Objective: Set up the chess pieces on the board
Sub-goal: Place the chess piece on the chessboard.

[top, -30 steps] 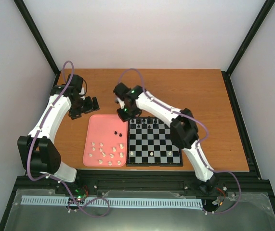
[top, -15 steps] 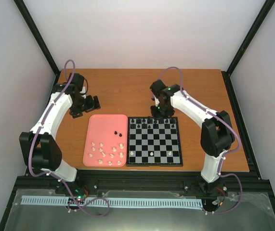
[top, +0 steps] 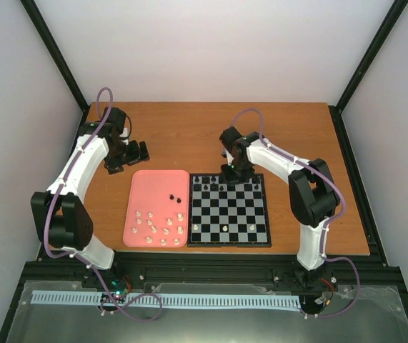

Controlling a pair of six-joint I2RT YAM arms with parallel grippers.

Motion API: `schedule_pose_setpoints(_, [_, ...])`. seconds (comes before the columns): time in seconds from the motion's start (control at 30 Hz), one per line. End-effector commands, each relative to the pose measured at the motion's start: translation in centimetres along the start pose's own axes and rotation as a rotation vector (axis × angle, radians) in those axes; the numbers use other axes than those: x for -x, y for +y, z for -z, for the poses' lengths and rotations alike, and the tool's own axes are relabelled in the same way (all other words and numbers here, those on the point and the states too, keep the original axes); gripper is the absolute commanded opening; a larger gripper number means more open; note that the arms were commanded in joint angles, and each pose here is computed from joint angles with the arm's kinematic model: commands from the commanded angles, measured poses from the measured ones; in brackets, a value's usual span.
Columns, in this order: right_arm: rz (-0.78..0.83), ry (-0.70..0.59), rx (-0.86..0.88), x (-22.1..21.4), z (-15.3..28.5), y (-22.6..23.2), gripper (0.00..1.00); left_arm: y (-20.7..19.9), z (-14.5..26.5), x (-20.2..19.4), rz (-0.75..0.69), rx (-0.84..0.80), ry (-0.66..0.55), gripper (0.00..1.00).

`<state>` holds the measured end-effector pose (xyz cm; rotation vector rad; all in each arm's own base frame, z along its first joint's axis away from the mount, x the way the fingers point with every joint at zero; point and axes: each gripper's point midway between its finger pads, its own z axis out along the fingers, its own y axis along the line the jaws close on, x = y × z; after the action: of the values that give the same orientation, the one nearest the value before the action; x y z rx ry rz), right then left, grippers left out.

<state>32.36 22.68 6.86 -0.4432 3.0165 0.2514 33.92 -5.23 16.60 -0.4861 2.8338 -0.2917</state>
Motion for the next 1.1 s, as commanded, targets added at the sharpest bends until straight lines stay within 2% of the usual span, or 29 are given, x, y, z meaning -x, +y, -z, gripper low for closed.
schedule_pose_setpoints(0.0, [0.010, -0.008, 0.000, 0.7, -0.5, -0.1, 0.03, -0.3, 0.7, 1.0, -0.007, -0.012, -0.029, 1.00])
schedule_pose_setpoints(0.87, [0.005, 0.056, -0.033, -0.5, -2.8, -1.0, 0.06, 0.1, 0.0, 0.7, -0.005, 0.001, -0.014, 1.00])
schedule_pose_setpoints(0.97, [0.005, 0.059, -0.032, -0.7, -2.8, -1.0, 0.10, 0.1, 0.0, 0.6, -0.005, 0.000, -0.013, 1.00])
schedule_pose_setpoints(1.07, [0.005, 0.050, -0.030, -0.8, -2.5, -1.0, 0.20, 0.1, 0.1, 0.5, -0.006, -0.003, -0.016, 1.00])
